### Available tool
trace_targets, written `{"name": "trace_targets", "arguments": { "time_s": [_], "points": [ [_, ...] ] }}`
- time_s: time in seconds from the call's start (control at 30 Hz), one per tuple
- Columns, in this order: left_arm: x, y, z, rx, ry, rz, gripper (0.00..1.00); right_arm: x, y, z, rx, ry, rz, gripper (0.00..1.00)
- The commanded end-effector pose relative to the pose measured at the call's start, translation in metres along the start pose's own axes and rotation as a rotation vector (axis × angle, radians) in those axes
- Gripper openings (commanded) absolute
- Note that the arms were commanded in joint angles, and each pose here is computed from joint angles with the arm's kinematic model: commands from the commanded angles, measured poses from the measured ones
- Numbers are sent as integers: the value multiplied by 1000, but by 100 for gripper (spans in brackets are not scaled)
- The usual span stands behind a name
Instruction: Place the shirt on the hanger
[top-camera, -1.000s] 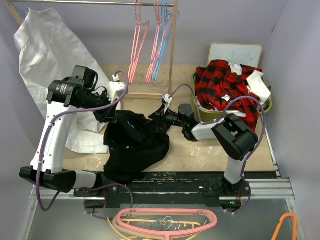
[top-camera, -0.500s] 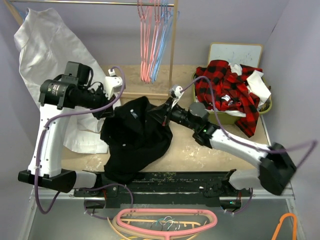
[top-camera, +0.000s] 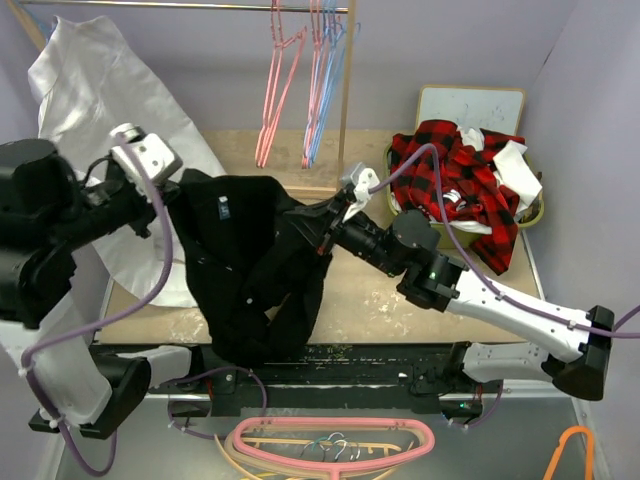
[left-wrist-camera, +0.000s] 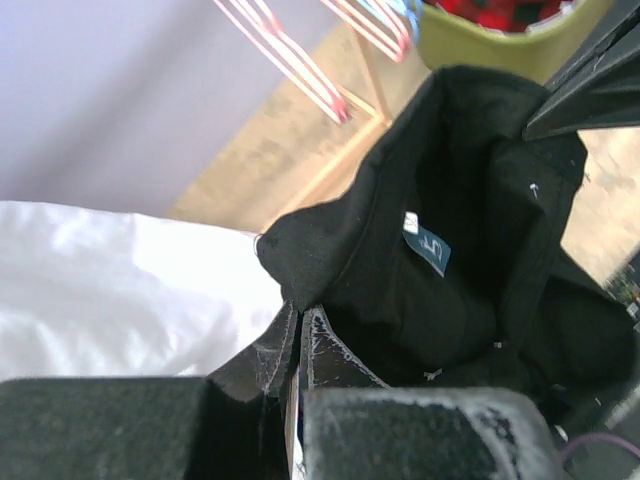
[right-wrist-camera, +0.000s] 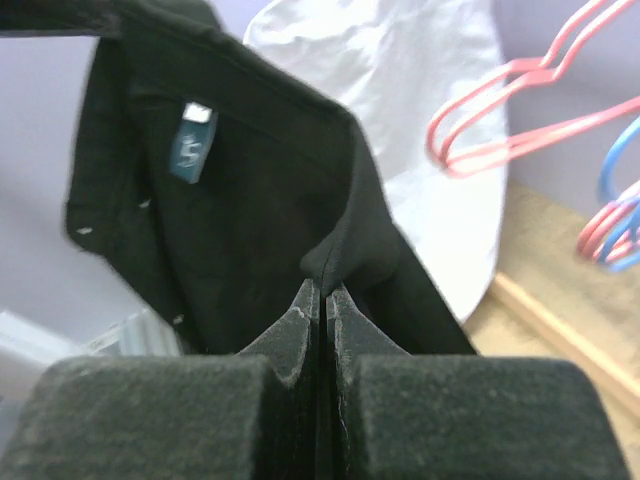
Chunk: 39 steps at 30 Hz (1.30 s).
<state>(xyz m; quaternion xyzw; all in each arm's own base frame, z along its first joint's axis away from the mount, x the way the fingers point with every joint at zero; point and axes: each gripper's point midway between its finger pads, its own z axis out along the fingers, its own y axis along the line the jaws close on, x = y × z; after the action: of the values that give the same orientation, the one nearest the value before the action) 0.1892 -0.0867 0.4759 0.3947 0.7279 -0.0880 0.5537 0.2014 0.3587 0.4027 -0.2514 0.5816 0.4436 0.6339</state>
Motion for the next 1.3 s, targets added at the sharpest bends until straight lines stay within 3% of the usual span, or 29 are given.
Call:
{"name": "trace_targets", "arguments": {
  "time_s": [0.0, 0.27, 0.4, 0.53, 0.67, 0.73, 0.83, 1.07, 1.1, 1.13, 1.23, 1.27],
  "points": [
    [-57, 32, -38, -228, -198, 59, 0, -111, -5, 6, 102, -240, -133, 0],
    [-155, 72, -118, -574, -561, 182, 0, -250, 13, 28, 157, -495, -250, 0],
    [-172, 73, -128, -594, -623, 227, 0, -256, 20, 32, 128, -518, -205, 0],
    [-109, 78, -39, -383, -400, 116, 0, -180, -2, 41, 182, -395, -137, 0],
    [-23, 29, 45, -15, -244, -45, 0, -63, -33, 35, 276, -228, 40, 0],
    [9, -4, 65, 161, -205, -108, 0, -9, -45, 23, 318, -169, 144, 0],
    [55, -33, 85, 296, -122, -175, 0, 56, -63, -1, 401, -86, 241, 0],
    [143, -56, 121, 364, 92, -301, 0, 119, -75, -28, 449, 5, 297, 0],
    [149, -55, 125, 350, 109, -306, 0, 125, -64, -24, 382, 26, 303, 4],
    [157, -51, 129, 324, 134, -304, 0, 127, -50, -18, 284, 37, 276, 22],
    [171, -44, 136, 274, 182, -298, 0, 130, -21, -12, 72, 42, 133, 97],
    [175, -40, 138, 252, 196, -295, 0, 129, -10, -13, -7, 34, 90, 100]
  ]
}}
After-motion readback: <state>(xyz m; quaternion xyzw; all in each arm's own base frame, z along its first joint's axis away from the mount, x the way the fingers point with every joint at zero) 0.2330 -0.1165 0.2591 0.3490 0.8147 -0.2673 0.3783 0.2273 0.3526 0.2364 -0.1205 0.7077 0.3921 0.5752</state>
